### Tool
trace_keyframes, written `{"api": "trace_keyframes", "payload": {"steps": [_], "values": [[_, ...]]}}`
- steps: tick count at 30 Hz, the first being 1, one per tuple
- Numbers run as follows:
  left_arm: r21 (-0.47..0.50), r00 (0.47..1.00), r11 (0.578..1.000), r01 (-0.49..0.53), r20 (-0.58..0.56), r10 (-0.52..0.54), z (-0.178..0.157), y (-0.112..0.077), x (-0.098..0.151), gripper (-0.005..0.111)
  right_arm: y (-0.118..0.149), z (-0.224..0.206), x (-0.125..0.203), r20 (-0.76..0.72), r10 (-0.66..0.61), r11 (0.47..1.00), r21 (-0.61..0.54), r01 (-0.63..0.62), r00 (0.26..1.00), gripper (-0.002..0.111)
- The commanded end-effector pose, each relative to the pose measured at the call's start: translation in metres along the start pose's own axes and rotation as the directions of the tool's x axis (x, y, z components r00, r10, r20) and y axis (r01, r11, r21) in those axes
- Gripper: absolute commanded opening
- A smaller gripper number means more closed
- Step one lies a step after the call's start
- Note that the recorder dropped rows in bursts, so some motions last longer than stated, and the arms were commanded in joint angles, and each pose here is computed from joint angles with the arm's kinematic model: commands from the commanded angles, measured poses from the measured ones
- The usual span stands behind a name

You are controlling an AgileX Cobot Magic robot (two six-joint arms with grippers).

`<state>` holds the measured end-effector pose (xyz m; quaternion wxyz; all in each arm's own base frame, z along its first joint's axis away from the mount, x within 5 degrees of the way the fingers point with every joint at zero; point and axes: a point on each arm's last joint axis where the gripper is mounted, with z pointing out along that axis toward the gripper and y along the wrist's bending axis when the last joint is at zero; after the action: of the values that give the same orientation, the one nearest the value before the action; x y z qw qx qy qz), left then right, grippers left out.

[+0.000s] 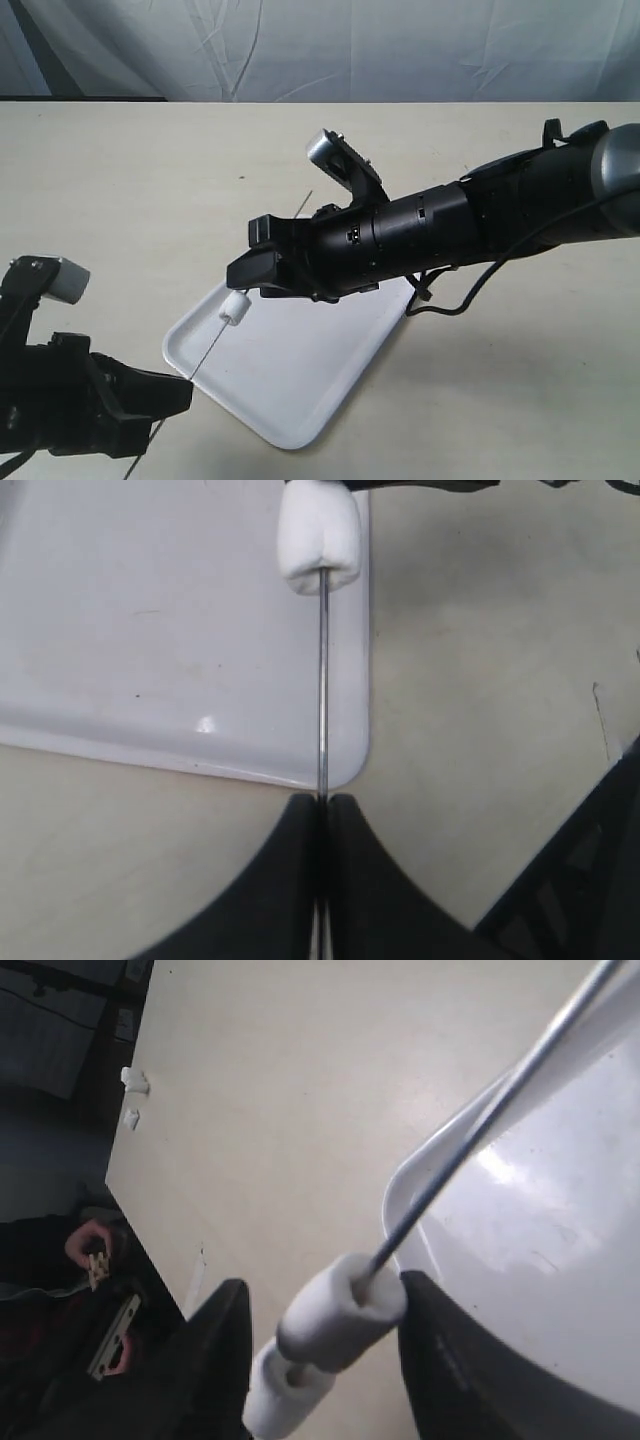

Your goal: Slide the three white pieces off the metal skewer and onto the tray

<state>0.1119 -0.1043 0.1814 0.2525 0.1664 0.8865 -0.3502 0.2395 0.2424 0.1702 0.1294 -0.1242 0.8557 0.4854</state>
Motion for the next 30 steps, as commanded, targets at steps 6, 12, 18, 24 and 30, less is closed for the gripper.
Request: {"api": "trace_keyframes", "payload": {"steps": [6, 12, 18, 24, 30], "values": [[0.006, 1.000, 1.000, -0.003, -0.003, 0.003, 0.000, -0.001, -0.001, 0.000, 0.004, -0.002, -0.002, 0.007, -0.016, 1.000, -0.013, 0.016, 1.000, 0.025], [-0.002, 1.000, 1.000, 0.008, -0.015, -0.008, 0.001, 0.001, 0.004, 0.000, 0.003, -0.002, -0.002, 0.013, -0.016, 1.000, 0.001, 0.016, 1.000, 0.024], [-0.021, 0.999, 1.000, 0.019, -0.036, -0.020, 0.002, 0.006, 0.014, 0.000, -0.001, -0.002, -0.004, 0.032, -0.015, 0.999, 0.039, 0.014, 0.999, 0.024], [-0.034, 0.997, 0.999, 0.035, -0.063, -0.037, 0.003, 0.010, 0.024, 0.000, 0.001, -0.002, -0.010, 0.052, -0.028, 0.998, 0.049, 0.025, 0.998, 0.024], [-0.039, 0.995, 0.998, 0.047, -0.087, -0.051, 0.003, 0.012, 0.033, 0.000, 0.008, -0.003, -0.025, 0.105, -0.055, 0.996, 0.069, 0.048, 0.993, 0.024]]}}
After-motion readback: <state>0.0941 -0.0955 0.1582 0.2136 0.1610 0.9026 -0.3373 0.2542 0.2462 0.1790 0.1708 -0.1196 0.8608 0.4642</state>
